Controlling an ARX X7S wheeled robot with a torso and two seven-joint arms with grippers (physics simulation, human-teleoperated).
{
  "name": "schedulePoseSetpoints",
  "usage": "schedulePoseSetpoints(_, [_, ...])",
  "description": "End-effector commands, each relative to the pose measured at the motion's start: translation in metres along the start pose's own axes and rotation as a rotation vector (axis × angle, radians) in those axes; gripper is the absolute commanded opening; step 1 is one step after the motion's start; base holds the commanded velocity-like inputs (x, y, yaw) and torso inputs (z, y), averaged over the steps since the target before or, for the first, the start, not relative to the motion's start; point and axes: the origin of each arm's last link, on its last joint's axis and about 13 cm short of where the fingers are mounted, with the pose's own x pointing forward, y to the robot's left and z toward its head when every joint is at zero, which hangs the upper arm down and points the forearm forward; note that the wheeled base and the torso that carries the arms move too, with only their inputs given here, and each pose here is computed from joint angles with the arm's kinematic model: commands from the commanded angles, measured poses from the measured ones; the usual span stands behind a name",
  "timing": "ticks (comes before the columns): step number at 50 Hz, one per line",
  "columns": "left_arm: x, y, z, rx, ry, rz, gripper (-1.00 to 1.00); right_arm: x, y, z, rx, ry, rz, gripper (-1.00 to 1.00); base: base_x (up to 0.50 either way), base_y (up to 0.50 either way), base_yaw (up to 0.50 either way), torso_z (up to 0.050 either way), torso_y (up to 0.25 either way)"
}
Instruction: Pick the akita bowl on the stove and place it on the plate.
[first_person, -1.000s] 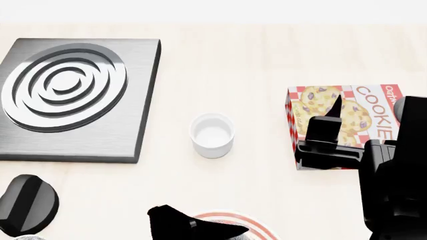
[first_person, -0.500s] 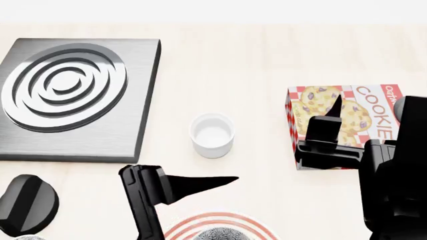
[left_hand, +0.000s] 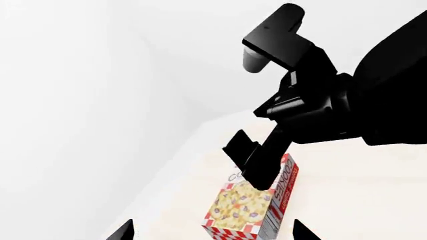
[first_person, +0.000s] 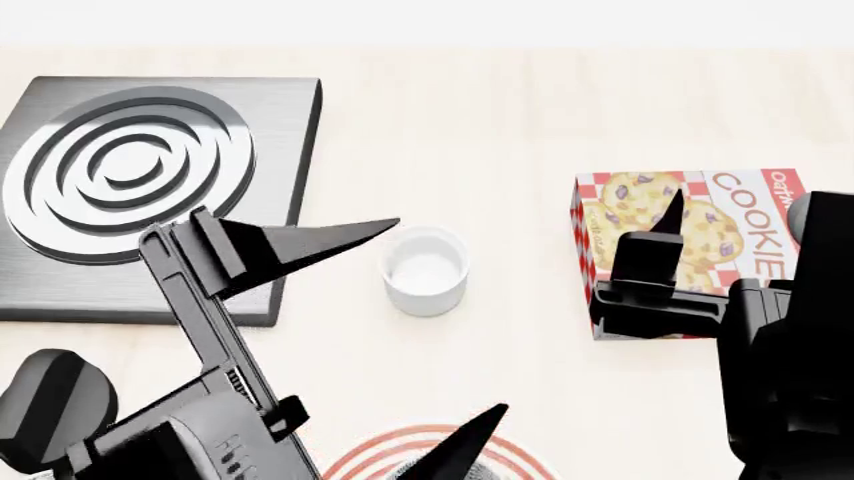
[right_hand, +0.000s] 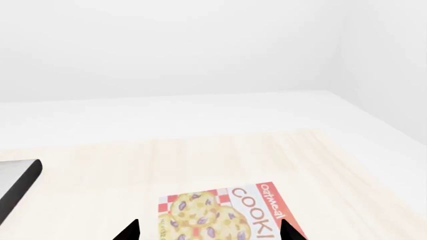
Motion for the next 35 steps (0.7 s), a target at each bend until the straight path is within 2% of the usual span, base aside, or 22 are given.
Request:
schedulePoseSetpoints(1, [-0.004, 0.010, 0.002, -0.101, -0.064, 0.073, 1.00, 0.002, -0.001, -0.001, 0.018, -0.006, -0.002, 1.00, 0.00, 0.00, 0.00, 0.000, 0.000])
schedulePoseSetpoints(21, [-0.012, 0.015, 0.000, -0.223, -0.104, 0.158, 1.00, 0.000, -0.001, 0.001, 0.022, -0.005, -0.004, 1.00, 0.00, 0.00, 0.00, 0.000, 0.000])
schedulePoseSetpoints(35, [-0.016, 0.019, 0.002, -0.255, -0.123, 0.189, 1.00, 0.001, -0.001, -0.001, 0.022, -0.005, -0.004, 1.00, 0.00, 0.00, 0.00, 0.000, 0.000])
